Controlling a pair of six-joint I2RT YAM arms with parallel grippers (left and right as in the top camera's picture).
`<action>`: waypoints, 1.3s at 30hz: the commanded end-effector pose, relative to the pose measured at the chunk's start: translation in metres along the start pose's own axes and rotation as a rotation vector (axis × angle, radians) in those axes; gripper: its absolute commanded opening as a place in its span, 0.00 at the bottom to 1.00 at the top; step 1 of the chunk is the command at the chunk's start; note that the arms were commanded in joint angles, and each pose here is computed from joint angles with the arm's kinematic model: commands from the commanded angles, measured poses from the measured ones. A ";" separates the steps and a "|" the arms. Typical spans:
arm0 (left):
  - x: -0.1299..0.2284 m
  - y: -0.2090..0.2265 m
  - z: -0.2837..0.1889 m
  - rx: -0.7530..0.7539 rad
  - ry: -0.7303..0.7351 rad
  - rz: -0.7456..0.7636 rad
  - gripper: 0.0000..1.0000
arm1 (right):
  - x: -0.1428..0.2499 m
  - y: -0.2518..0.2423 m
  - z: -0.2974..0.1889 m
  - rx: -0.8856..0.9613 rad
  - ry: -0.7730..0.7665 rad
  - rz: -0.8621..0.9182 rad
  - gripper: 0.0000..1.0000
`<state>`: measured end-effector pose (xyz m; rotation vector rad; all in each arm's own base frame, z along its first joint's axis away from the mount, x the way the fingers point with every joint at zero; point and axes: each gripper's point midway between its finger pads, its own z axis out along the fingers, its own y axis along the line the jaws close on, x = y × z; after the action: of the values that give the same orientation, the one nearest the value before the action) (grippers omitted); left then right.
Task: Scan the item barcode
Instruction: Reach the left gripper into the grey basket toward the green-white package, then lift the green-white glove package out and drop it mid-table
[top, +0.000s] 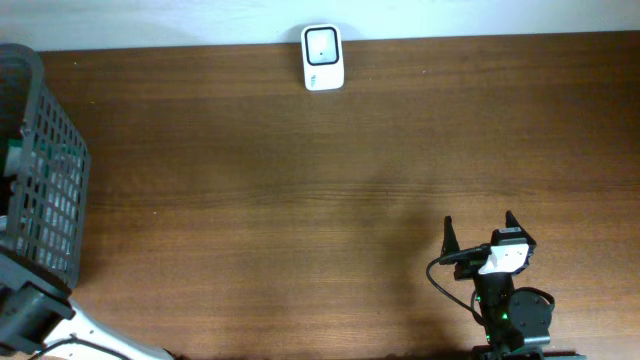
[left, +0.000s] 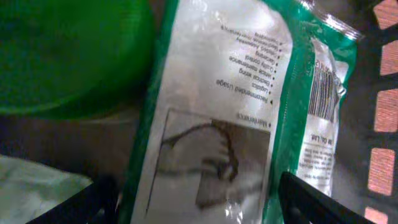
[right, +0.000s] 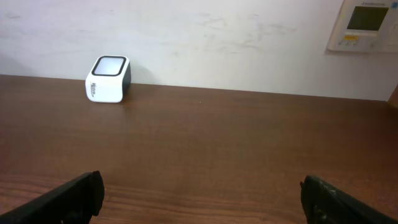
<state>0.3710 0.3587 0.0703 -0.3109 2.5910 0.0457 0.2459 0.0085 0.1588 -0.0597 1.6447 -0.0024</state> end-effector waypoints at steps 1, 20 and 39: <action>0.005 -0.023 0.023 0.087 0.020 0.020 0.79 | 0.003 0.003 0.000 -0.013 0.002 -0.007 0.98; -0.041 -0.014 0.004 0.081 -0.107 -0.097 0.00 | 0.003 0.003 0.000 -0.013 0.002 -0.007 0.98; -0.174 -0.114 -0.316 0.209 -0.740 -0.081 0.00 | 0.003 0.003 0.000 -0.013 0.002 -0.007 0.98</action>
<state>0.4062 0.2915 0.3629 -0.3190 1.9469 -0.1295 0.2459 0.0085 0.1588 -0.0597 1.6447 -0.0024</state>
